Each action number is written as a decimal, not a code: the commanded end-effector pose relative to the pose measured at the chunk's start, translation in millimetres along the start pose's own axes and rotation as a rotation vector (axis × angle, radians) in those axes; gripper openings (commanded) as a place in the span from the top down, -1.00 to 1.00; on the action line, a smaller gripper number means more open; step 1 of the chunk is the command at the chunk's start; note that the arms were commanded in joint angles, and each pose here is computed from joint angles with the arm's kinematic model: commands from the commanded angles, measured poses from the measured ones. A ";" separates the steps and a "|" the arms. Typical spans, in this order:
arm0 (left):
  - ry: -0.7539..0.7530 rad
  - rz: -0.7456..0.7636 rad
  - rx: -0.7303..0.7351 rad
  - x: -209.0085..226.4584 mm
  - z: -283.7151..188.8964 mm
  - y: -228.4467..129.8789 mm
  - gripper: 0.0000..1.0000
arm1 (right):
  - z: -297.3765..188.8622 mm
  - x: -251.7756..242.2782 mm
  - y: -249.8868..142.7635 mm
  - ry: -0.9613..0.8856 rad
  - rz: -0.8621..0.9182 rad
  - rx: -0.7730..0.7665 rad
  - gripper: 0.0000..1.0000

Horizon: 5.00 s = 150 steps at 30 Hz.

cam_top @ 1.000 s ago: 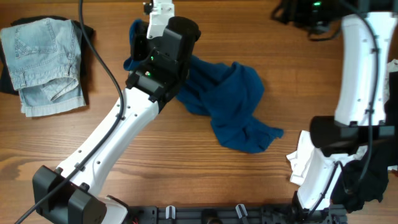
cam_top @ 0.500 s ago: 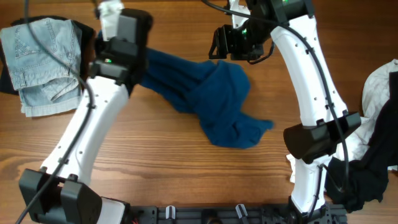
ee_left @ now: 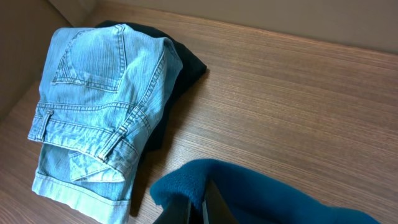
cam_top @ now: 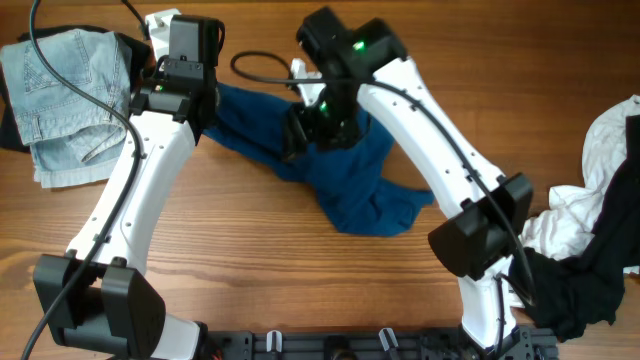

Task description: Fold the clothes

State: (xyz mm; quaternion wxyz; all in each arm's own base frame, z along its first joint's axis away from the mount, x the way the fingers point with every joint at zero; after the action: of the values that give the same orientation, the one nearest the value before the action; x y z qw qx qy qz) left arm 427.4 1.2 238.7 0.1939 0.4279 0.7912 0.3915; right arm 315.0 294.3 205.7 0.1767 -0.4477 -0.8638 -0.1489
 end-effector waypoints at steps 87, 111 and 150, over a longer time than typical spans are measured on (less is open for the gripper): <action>-0.051 0.001 0.053 -6.0 -2.7 -6.4 0.92 | 48.4 -76.1 33.9 -0.422 0.007 -0.137 0.91; -0.050 0.002 0.056 -5.7 -2.9 -6.9 0.92 | 45.7 -70.7 46.3 -0.393 -0.043 -0.191 -0.68; -0.037 0.018 0.078 -2.6 -3.1 -12.0 0.92 | 47.3 -91.8 37.4 -0.457 0.000 -0.204 0.91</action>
State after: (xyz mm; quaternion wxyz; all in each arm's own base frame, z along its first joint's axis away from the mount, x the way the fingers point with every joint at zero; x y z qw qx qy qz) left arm 418.9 -5.4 226.0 0.1803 0.4532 0.7978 0.3545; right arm 375.2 283.6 113.0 -0.0276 -0.4718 -0.8716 -0.1302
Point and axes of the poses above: each gripper's point midway between its finger pads, its own z axis out along the fingers, its own x axis along the line the jaws close on, y = z × x, the point moved 3 cm from there along -z, back along the fingers, and after that the axes turned 12 degrees about -z, right-handed, at the moved point
